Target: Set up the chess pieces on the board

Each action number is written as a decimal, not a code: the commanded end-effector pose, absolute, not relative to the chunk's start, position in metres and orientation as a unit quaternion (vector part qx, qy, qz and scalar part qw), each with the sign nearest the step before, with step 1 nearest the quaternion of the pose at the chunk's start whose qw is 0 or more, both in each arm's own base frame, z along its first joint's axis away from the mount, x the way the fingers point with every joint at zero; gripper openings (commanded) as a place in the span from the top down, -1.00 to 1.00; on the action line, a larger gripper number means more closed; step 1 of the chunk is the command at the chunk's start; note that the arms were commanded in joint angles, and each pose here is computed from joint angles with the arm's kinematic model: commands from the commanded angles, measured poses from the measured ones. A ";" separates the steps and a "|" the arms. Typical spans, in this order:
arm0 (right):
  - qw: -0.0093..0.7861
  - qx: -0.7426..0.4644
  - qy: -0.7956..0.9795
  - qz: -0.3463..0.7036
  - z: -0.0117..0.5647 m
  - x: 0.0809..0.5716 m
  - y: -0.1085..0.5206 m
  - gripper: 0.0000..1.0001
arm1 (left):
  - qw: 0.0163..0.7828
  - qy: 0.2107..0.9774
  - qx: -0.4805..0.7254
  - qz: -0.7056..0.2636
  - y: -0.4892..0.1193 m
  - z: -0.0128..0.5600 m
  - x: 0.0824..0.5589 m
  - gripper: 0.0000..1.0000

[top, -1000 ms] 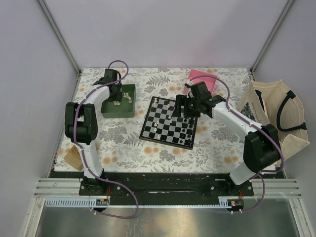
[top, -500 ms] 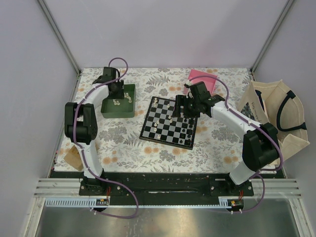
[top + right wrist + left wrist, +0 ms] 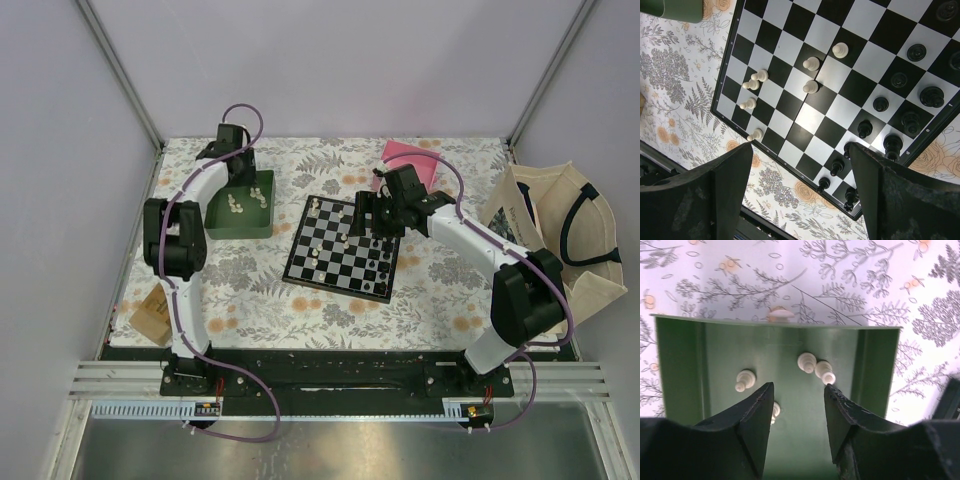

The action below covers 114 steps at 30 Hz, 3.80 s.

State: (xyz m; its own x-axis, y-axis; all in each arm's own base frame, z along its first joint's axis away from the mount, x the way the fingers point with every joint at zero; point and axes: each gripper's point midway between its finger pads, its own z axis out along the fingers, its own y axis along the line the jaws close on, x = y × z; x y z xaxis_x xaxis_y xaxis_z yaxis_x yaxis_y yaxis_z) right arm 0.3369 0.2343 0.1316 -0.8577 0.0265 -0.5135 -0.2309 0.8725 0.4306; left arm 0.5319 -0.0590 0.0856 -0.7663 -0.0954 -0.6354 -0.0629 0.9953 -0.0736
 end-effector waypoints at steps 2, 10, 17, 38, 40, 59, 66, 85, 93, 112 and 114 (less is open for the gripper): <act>0.269 -0.051 0.927 0.255 0.142 0.345 0.237 -0.75 | 0.372 0.923 -0.101 0.025 -0.025 0.104 0.536 0.02; 0.265 -0.054 0.928 0.256 0.139 0.345 0.238 -0.75 | 0.356 0.922 -0.144 0.047 0.003 0.091 0.525 0.00; 0.264 -0.054 0.928 0.256 0.138 0.344 0.238 -0.75 | 0.351 0.924 -0.143 0.042 0.004 0.086 0.526 0.00; 0.261 -0.054 0.929 0.255 0.137 0.344 0.238 -0.75 | 0.311 0.940 -0.135 0.034 0.006 0.067 0.524 0.20; 0.260 -0.054 0.929 0.256 0.137 0.344 0.239 -0.75 | 0.307 0.942 -0.134 0.034 0.005 0.065 0.524 0.21; 0.259 -0.056 0.929 0.257 0.137 0.345 0.240 -0.75 | 0.319 0.940 -0.114 0.036 0.007 0.064 0.536 0.30; 0.258 -0.055 0.929 0.260 0.138 0.346 0.241 -0.75 | 0.323 0.939 -0.111 0.038 0.007 0.064 0.537 0.34; 0.255 -0.055 0.930 0.259 0.136 0.343 0.240 -0.75 | 0.322 0.941 -0.103 0.021 0.001 0.067 0.532 0.82; 0.258 -0.055 0.929 0.258 0.138 0.343 0.239 -0.75 | 0.384 0.918 -0.096 0.036 0.000 0.127 0.526 0.91; 0.292 -0.039 0.926 0.237 0.146 0.346 0.227 -0.75 | 0.400 0.910 0.078 -0.076 -0.193 0.158 0.486 0.90; 0.302 -0.035 0.925 0.228 0.148 0.347 0.222 -0.75 | 0.389 0.913 0.086 -0.086 -0.208 0.148 0.480 0.90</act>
State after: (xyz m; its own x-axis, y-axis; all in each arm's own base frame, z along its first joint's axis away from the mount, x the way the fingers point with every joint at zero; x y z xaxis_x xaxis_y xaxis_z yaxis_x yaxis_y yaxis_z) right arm 0.3360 0.2320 0.1210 -0.8740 0.0246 -0.4854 -0.2083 0.8834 0.4199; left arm 0.4803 -0.1843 0.1605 -0.6734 0.0839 -0.7345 0.1823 0.9817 -0.0550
